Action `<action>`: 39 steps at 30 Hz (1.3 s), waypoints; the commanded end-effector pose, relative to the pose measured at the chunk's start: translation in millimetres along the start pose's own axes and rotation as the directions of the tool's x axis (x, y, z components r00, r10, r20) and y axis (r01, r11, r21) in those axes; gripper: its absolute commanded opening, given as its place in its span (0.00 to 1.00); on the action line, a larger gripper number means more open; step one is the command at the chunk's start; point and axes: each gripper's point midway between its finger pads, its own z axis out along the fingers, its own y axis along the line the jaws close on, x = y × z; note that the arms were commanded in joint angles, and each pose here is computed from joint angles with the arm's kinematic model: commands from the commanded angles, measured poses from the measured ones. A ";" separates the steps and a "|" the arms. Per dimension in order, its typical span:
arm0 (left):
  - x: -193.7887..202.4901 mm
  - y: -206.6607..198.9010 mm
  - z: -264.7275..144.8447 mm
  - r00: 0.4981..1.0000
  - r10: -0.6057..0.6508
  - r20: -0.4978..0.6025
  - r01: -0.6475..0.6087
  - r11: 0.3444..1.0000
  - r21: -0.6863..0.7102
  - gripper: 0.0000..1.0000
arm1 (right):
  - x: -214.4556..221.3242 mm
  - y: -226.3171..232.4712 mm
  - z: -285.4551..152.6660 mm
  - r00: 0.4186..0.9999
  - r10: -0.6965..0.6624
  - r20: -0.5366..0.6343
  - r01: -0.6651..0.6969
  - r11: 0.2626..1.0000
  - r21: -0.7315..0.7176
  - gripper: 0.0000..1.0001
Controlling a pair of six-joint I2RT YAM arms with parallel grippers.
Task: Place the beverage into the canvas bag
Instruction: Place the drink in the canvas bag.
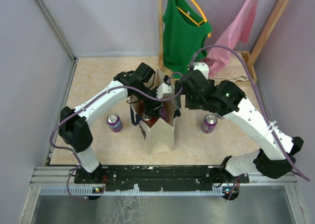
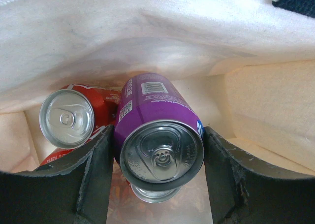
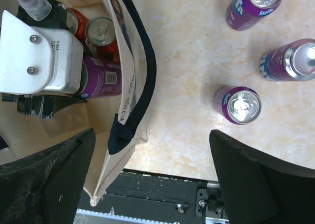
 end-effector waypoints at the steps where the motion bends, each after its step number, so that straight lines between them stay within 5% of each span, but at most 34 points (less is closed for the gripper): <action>1: -6.9 -0.4 -12.5 0.999 0.053 0.011 -0.053 0.998 -0.033 0.00 | -24.4 6.2 -3.4 0.996 0.045 0.073 -0.043 0.999 -0.033 0.99; 10: -1.4 -1.0 -19.3 0.998 0.061 -0.016 -0.062 0.997 -0.055 0.00 | -65.5 -4.8 -9.4 0.981 0.074 0.181 -0.069 0.997 -0.030 0.99; 28: 8.7 -13.1 -8.2 0.998 0.004 -0.060 0.000 0.999 0.054 0.00 | -72.3 -34.3 9.6 0.984 0.078 0.157 -0.074 0.997 -0.030 0.99; 39: 4.6 18.0 12.4 0.993 -0.099 -0.064 0.096 0.995 -0.040 0.00 | -73.9 -49.2 14.4 0.988 0.042 0.150 -0.038 0.999 -0.032 0.99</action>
